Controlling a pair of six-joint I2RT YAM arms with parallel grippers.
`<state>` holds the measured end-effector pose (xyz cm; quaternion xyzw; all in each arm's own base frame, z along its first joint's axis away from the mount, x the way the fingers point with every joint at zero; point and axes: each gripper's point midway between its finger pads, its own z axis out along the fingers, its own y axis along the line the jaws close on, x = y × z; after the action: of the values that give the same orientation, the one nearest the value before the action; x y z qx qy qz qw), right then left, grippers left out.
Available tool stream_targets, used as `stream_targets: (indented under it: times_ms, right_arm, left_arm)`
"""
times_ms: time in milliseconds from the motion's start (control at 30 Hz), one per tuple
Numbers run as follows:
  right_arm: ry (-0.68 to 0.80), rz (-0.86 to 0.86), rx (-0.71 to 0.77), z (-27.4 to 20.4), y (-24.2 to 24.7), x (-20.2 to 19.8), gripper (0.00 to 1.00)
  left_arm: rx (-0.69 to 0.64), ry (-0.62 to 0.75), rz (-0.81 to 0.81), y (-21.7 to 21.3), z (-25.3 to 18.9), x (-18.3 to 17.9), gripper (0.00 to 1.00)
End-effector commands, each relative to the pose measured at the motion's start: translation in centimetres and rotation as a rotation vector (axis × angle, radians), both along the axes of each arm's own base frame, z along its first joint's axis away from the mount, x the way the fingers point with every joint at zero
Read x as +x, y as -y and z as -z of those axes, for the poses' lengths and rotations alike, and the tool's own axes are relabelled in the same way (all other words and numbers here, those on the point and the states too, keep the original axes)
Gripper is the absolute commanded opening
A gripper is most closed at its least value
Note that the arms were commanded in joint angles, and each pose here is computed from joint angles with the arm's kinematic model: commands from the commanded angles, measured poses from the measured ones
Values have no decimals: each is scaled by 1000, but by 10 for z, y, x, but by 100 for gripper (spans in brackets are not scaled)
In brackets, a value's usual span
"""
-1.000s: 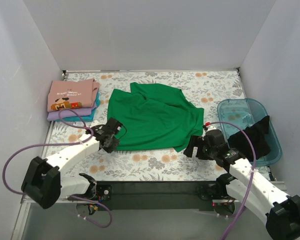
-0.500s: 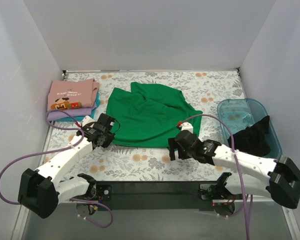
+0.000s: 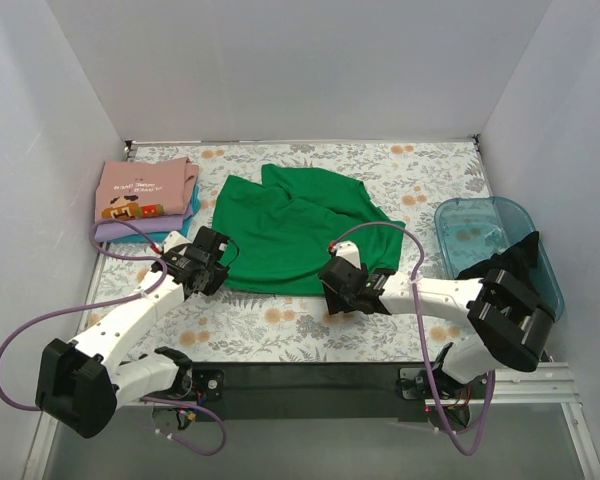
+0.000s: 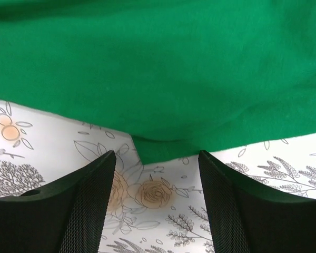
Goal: Fold and stack the t-shirts
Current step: Flatten the tshirt out
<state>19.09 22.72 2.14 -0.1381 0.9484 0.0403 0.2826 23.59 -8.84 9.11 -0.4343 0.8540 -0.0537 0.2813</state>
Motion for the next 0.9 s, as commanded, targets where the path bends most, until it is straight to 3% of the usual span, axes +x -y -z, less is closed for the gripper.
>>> stream_targets:
  times_ms: [0, 200, 333, 367, 500, 533, 600, 867]
  right_arm:
    - [58, 22, 0, -3, -6, 15, 70]
    - [70, 52, 5, 2, -3, 24, 68]
    - [48, 80, 2, 10, 5, 20, 58]
    - [48, 91, -4, 12, 9, 20, 48]
    - [29, 117, -11, 21, 21, 11, 31]
    - [25, 127, -12, 23, 27, 7, 13]
    - [25, 139, -7, 24, 34, 3, 1]
    - [66, 286, -75, 4, 102, -18, 1]
  left_arm:
    - [-4, 42, -12, -3, -10, 6, 0]
    - [-7, 35, -14, -3, -7, 3, 0]
    - [-3, 36, -24, -6, -7, 1, 0]
    - [-2, 37, -25, -6, -7, 1, 0]
    - [5, 38, -29, -8, -7, 2, 0]
    - [4, 40, -30, -8, -8, 2, 0]
    - [3, 36, -33, -8, -7, 2, 0]
    - [26, 47, -82, -21, -15, 7, 0]
